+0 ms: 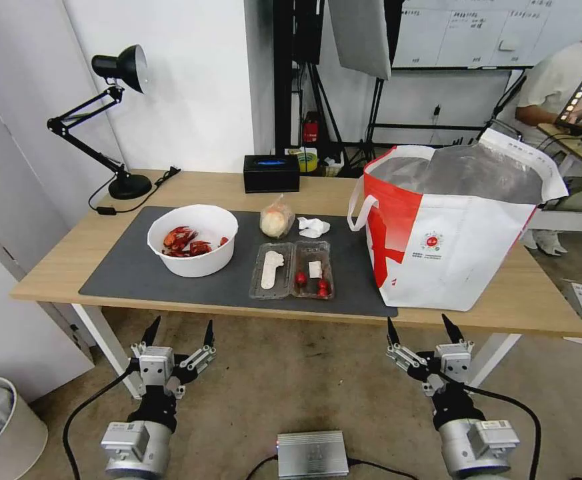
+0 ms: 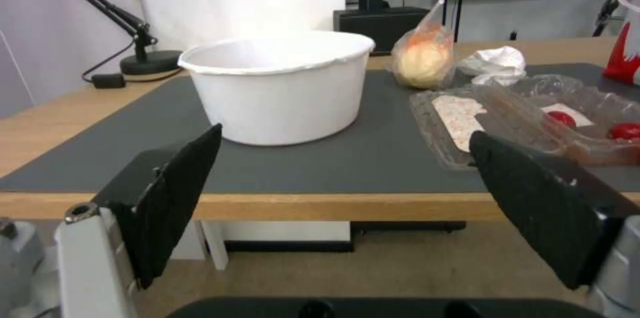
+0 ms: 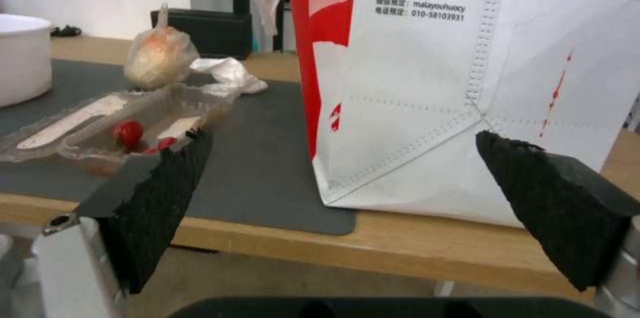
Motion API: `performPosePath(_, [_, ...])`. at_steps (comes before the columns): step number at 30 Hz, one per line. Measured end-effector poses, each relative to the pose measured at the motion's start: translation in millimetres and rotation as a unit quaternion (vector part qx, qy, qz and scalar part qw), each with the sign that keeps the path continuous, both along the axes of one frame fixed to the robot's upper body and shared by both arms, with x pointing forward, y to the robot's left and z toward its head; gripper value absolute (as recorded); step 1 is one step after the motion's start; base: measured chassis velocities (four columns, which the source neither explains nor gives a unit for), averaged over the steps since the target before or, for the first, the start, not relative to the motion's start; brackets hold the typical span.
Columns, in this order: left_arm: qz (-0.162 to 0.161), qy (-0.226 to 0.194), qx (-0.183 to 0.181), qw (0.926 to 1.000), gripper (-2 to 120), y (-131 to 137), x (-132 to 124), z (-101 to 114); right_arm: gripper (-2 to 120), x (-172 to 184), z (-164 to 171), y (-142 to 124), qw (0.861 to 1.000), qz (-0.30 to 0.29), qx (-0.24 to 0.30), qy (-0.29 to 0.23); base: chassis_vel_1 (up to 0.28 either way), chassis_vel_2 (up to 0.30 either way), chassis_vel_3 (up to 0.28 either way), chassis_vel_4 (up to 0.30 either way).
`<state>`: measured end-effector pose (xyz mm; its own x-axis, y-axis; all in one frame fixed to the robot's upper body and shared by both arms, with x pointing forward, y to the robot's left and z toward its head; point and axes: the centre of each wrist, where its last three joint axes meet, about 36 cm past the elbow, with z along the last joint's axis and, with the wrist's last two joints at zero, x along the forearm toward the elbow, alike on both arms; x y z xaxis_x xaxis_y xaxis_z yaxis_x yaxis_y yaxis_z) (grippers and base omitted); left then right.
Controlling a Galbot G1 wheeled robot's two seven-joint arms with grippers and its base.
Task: Pick up the trash from the table and place it into the takeout bag.
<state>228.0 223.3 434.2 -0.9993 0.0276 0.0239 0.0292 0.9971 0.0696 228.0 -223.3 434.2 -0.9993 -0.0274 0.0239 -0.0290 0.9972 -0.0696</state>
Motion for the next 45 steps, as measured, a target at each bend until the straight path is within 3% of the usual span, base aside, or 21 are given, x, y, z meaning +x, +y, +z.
performPosePath(33, [0.002, 0.003, -0.004, 1.0, 100, -1, 1, -1, 100, 2, -2, -1, 1.0, 0.007, -0.001, 0.003, 0.0, 0.0, 0.0, 0.0])
performPosePath(36, [0.025, 0.076, -0.076, 0.9939, 100, -24, 15, -27, 100, 17, -14, -13, 0.998, 0.049, -0.006, 0.026, 0.0, 0.0, 0.0, 0.0])
performPosePath(38, [0.025, 0.081, -0.096, 0.9917, 100, -31, 19, -31, 100, 22, -17, -17, 0.997, 0.063, -0.01, 0.035, 0.0, 0.0, 0.0, 0.0])
performPosePath(42, [0.028, 0.056, -0.112, 0.9917, 100, -34, 22, -32, 100, 40, -28, -35, 0.993, 0.103, -0.024, 0.059, 0.0, 0.0, 0.0, 0.0])
performPosePath(45, [0.027, 0.032, -0.115, 0.9924, 100, -33, 22, -29, 100, 43, -32, -38, 0.992, 0.12, -0.025, 0.044, 0.0, 0.0, 0.0, 0.0])
